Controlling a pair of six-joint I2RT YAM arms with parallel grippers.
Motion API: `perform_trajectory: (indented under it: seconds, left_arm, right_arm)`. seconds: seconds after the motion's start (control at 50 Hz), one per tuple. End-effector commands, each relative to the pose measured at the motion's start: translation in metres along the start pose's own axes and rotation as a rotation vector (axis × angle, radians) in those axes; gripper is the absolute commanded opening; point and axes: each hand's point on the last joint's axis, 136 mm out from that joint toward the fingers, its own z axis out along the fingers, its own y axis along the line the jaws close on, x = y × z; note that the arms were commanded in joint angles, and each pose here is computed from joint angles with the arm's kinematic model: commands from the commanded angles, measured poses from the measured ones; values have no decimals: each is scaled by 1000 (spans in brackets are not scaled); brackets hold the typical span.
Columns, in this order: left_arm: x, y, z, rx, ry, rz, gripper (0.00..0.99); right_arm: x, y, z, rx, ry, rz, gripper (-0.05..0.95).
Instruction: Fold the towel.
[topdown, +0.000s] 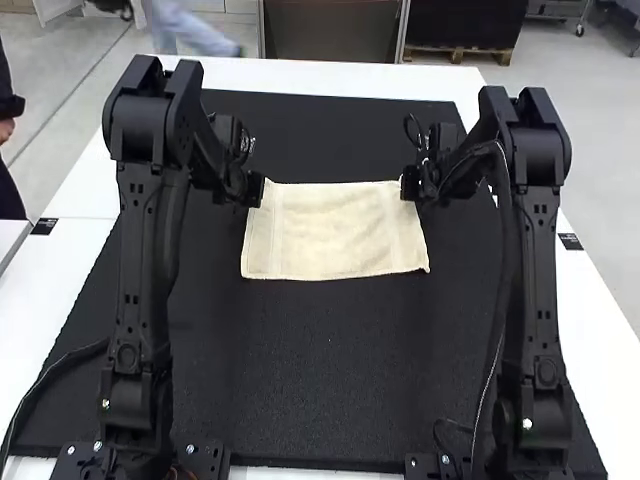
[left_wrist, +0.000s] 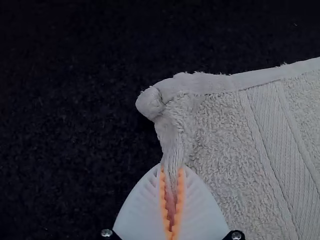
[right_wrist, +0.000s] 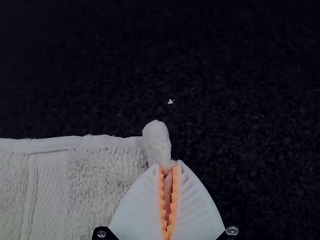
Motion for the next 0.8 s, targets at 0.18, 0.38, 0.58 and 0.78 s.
perform_trajectory:
  seconds: [0.18, 0.38, 0.58, 0.78]
  left_arm:
    - [-51, -7, -19, 26, -134, 26, 26]
    - [-55, -11, -26, 38, -133, 18, 23]
    - [-43, -8, -30, 42, -105, 9, 23]
    - [-36, -9, -41, 43, -104, 9, 23]
  right_arm:
    - [-18, 15, -9, -75, -38, 12, -21]
    - [-37, 14, -27, -78, -73, 22, -23]
    - [-49, 5, -48, -79, -99, 56, -23]
    - [-49, -8, -65, -75, -102, 94, -23]
